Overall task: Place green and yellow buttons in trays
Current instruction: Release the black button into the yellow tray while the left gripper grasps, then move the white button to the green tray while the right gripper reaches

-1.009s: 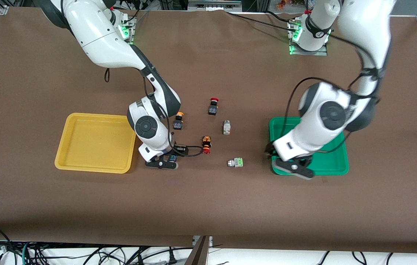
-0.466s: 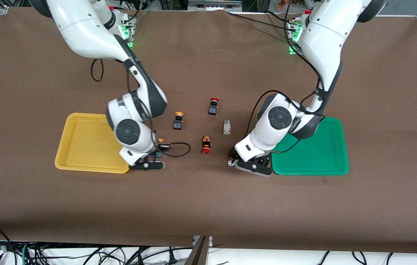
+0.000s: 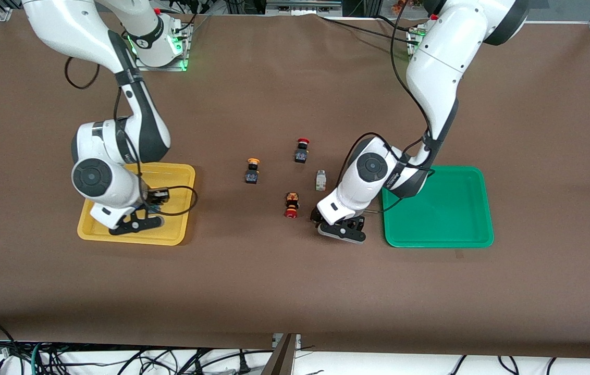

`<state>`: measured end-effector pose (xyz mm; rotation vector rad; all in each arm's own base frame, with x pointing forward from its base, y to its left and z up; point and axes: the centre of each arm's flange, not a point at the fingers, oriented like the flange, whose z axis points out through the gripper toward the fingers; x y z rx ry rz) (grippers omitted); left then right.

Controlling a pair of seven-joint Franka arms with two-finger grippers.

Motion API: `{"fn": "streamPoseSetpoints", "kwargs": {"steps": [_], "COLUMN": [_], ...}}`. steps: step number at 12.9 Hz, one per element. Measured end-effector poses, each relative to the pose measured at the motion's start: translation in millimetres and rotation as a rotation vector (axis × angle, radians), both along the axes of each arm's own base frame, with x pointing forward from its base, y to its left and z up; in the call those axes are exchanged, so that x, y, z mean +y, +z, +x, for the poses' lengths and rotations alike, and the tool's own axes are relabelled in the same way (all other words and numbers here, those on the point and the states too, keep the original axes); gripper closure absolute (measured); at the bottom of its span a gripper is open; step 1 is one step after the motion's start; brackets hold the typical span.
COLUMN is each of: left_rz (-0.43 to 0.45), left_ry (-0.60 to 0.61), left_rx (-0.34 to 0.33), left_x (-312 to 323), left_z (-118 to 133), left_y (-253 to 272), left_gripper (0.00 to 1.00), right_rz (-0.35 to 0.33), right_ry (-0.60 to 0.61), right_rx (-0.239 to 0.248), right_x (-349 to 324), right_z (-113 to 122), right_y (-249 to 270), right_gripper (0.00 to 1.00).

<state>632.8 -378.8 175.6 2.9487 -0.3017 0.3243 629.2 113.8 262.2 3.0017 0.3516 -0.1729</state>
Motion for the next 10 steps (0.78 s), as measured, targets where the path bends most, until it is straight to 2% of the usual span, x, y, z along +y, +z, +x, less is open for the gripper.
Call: {"fn": "streamPoseSetpoints", "kwargs": {"steps": [1, 2, 4, 5, 8, 9, 10], "left_rz": [0.009, 0.014, 0.016, 0.017, 0.031, 0.036, 0.038], "left_ry": [-0.004, -0.007, -0.005, -0.004, 0.002, 0.003, 0.005], "left_rx": [-0.001, -0.001, 0.0, 0.0, -0.008, -0.014, -0.018], "left_x": [-1.4, -2.2, -2.8, -2.5, 5.5, 8.0, 9.6], "left_z": [-2.0, -3.2, -4.0, -3.9, 0.8, 2.8, 4.6], "left_y": [-5.6, -8.7, -10.3, -10.6, -11.6, -11.1, -10.1], "left_gripper": [0.0, 0.0, 0.0, 0.0, 0.02, 0.07, 0.2], "right_rz": [-0.001, -0.002, 0.002, 0.017, 0.096, 0.107, 0.112], "right_ry": [0.001, -0.003, -0.009, -0.022, -0.122, -0.171, -0.22], "right_rx": [-0.008, -0.006, 0.002, 0.004, 0.02, 0.017, 0.017], "right_x": [-14.6, -22.5, -24.4, -19.6, 49.5, 89.7, 133.9], "right_z": [-12.2, -22.6, -29.4, -29.5, -35.3, -44.9, -60.1], "right_y": [-18.0, -32.7, -39.9, -34.9, -7.1, -3.0, -2.2], "right_gripper": [0.5, 0.39, 0.17, 0.11, 0.09, 0.09, 0.09]}}
